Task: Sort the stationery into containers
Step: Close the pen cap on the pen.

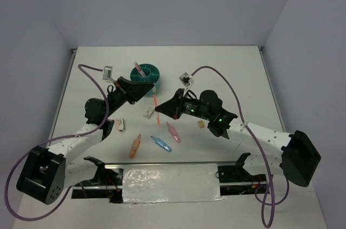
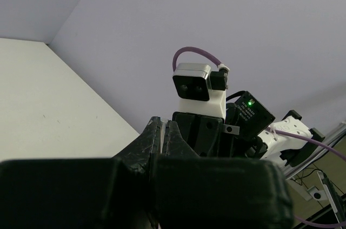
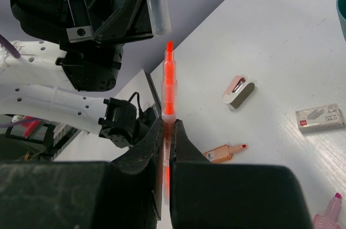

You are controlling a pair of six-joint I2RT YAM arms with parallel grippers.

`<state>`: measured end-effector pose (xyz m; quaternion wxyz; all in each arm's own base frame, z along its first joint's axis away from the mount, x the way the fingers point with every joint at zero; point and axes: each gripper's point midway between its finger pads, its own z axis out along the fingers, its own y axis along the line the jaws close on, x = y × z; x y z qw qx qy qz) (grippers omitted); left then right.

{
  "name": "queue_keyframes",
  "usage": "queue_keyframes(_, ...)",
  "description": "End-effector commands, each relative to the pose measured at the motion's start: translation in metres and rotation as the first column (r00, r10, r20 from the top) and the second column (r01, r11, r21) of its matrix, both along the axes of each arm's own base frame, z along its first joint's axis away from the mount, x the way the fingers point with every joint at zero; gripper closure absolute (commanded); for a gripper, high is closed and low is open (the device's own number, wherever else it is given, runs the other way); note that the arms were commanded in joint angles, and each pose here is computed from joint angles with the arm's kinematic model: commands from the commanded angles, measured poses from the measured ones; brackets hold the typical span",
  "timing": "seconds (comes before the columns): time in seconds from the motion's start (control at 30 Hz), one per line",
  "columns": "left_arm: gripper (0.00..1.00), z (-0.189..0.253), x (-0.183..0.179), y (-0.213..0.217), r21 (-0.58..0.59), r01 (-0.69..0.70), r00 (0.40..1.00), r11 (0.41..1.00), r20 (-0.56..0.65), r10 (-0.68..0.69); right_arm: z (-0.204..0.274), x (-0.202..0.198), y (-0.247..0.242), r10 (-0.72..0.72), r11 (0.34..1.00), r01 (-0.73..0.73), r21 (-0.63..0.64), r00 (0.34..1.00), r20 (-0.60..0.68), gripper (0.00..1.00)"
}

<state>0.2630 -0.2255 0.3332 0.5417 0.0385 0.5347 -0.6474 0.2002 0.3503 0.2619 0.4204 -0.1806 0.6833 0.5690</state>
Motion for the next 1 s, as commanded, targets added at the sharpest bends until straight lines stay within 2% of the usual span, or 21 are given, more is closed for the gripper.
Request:
queue_keyframes(0.0,1.0,0.013,-0.005,0.005,-0.018,-0.02,0.996,1.0,0.086,0.021,0.043,-0.002,0.0,-0.002,0.998,-0.004,0.07,0.996,0.09,1.0)
queue_keyframes(0.73,1.0,0.01,-0.006,0.004,-0.021,-0.006,0.997,1.0,0.082,0.008,0.047,0.014,-0.002,-0.068,0.998,0.066,0.022,0.992,0.105,1.0)
queue_keyframes(0.97,1.0,0.006,-0.003,0.004,-0.003,-0.017,0.999,1.0,0.051,0.018,0.076,0.015,0.003,-0.05,0.997,0.038,0.066,0.979,0.197,1.0)
